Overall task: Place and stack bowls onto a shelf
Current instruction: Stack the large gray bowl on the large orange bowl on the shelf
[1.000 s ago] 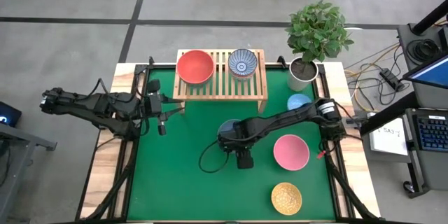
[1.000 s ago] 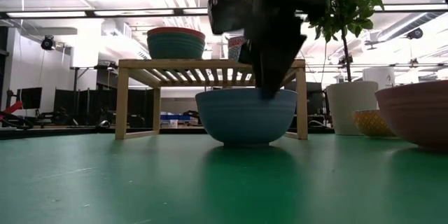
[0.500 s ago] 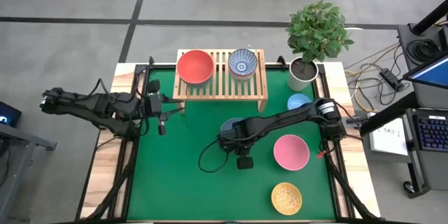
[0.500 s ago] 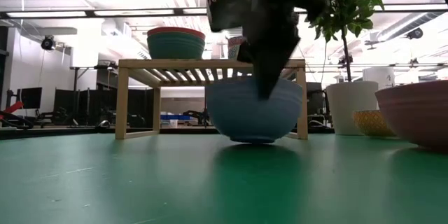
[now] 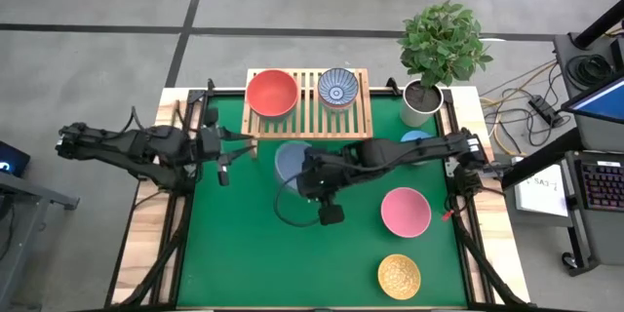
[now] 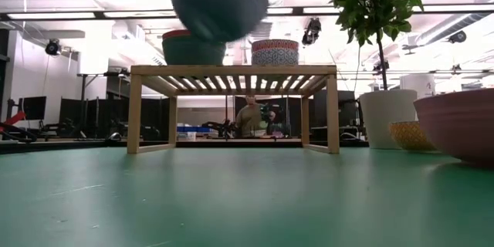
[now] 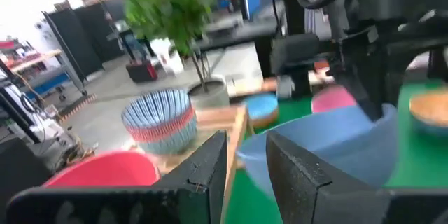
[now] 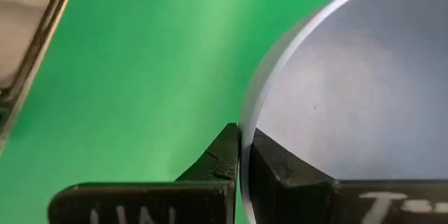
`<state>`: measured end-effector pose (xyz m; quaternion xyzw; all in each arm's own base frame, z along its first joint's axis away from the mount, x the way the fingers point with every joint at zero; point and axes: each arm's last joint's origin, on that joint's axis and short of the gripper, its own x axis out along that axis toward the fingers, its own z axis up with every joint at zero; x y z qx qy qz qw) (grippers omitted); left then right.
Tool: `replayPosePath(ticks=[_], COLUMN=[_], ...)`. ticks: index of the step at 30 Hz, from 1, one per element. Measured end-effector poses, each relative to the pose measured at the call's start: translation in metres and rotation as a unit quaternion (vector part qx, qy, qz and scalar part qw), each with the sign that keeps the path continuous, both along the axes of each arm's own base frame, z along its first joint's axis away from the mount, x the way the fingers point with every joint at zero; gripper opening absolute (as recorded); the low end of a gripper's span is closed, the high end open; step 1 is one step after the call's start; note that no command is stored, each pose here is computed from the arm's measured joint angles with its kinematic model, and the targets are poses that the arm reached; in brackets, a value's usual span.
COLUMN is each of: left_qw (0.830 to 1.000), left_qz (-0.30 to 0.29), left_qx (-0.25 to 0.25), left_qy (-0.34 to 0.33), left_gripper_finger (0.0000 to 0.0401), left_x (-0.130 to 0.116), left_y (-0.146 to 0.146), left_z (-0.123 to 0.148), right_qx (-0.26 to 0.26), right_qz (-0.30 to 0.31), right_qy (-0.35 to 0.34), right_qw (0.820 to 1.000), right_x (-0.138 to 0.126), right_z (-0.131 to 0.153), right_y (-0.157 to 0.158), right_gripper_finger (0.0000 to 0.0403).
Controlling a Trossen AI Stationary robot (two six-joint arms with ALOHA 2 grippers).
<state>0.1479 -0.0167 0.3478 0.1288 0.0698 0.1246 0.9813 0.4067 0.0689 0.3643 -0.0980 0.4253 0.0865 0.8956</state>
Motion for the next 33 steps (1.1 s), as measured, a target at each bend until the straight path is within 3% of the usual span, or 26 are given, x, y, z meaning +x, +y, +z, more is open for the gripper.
replayPosePath(ticks=[8,14,18,24,33], left_qw=[0.998,0.996,0.994,0.994,0.994], left_qz=[0.03,0.031,0.031,0.031,0.03], left_qx=[-0.023,-0.026,-0.023,-0.023,-0.019], left_qy=[-0.06,-0.083,-0.099,-0.103,-0.1], left_gripper_finger=[0.0084,0.0084,0.0084,0.0084,0.0084], left_x=[-0.023,-0.041,-0.05,-0.055,-0.055], left_y=[0.006,0.01,0.012,0.013,0.013], left_z=[0.002,-0.003,-0.005,-0.005,-0.006], right_qx=[-0.2,-0.243,-0.239,-0.167,-0.135], right_qz=[-0.042,-0.084,-0.107,-0.104,-0.119], right_qy=[-0.082,-0.159,-0.189,-0.219,-0.218], right_qw=[0.975,0.953,0.946,0.956,0.959], right_x=[0.005,0.021,0.023,0.021,0.018], right_z=[0.033,0.043,0.048,0.048,0.043], right_y=[-0.034,-0.086,-0.119,-0.155,-0.174], right_gripper_finger=[0.0008,0.0008,0.0008,0.0008,0.0008])
